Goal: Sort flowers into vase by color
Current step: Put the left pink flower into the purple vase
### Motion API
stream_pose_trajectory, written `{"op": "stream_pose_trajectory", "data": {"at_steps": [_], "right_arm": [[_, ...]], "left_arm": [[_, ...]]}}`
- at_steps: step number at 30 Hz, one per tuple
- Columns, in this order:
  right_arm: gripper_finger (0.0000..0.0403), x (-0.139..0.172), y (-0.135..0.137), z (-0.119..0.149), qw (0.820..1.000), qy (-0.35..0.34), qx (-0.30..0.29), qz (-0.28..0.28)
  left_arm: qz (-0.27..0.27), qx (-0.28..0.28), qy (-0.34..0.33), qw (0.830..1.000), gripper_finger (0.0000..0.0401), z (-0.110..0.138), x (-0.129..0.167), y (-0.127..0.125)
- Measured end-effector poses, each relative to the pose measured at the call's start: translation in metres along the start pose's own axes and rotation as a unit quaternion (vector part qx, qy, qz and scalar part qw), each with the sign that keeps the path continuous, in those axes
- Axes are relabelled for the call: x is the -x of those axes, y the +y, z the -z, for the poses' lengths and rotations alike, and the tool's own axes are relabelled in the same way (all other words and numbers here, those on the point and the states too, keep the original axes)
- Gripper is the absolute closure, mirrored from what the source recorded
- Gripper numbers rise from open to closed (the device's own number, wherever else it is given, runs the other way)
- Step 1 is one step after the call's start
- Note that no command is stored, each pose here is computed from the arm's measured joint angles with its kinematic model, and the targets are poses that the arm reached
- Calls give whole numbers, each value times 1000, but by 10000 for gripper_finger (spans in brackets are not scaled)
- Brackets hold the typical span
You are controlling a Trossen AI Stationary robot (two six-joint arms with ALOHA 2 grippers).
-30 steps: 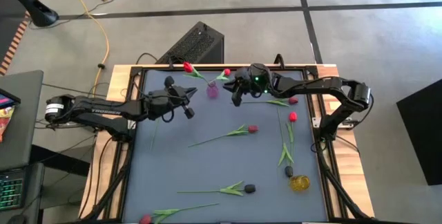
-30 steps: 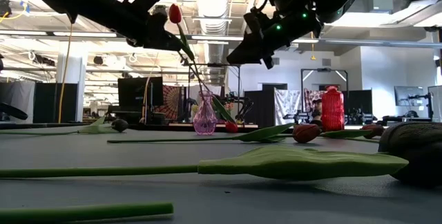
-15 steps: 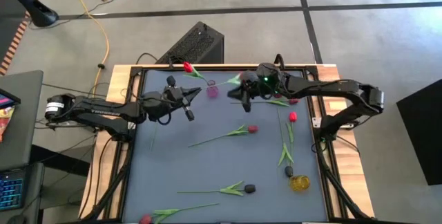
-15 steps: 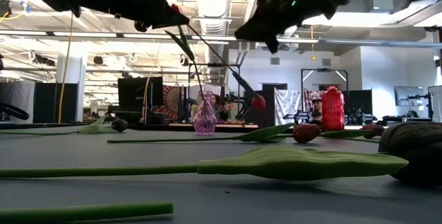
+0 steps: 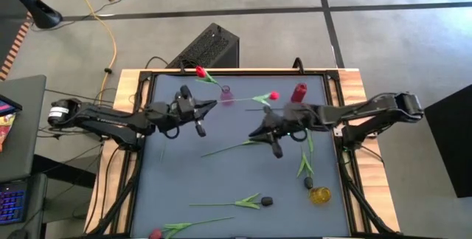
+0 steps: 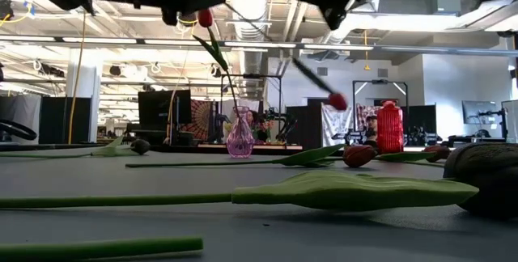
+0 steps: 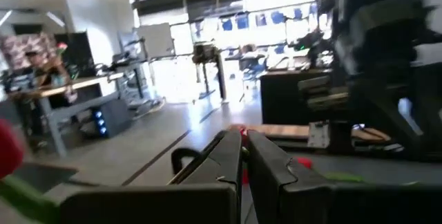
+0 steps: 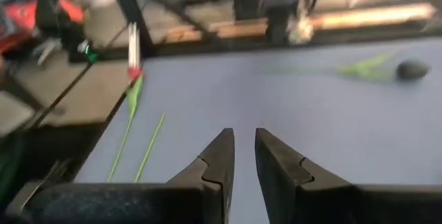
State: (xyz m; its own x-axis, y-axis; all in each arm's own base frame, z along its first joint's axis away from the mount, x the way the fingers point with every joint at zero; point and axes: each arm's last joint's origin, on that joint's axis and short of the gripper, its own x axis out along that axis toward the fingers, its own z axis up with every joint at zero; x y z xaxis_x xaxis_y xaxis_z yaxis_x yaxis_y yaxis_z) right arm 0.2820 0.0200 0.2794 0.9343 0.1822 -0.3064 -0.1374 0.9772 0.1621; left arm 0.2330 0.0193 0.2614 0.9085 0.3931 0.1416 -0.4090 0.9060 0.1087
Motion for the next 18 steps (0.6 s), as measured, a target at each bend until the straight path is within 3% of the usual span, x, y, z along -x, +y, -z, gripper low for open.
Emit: {"op": "stream_pose_trajectory", "data": {"at_steps": [6,13,18], "right_arm": [[315,6,14,20,995,-95,17,-25],[315,-10,15,32,995,-92,23,-36],[315,-27,12,40,993,-99,47,-33]], "left_arm": [[1,9,-62,998,401,-17,7,-4],[13,46,-161,986,401,-36,12,-2],[40,70,-185,979,401,-40,13,-2]]}}
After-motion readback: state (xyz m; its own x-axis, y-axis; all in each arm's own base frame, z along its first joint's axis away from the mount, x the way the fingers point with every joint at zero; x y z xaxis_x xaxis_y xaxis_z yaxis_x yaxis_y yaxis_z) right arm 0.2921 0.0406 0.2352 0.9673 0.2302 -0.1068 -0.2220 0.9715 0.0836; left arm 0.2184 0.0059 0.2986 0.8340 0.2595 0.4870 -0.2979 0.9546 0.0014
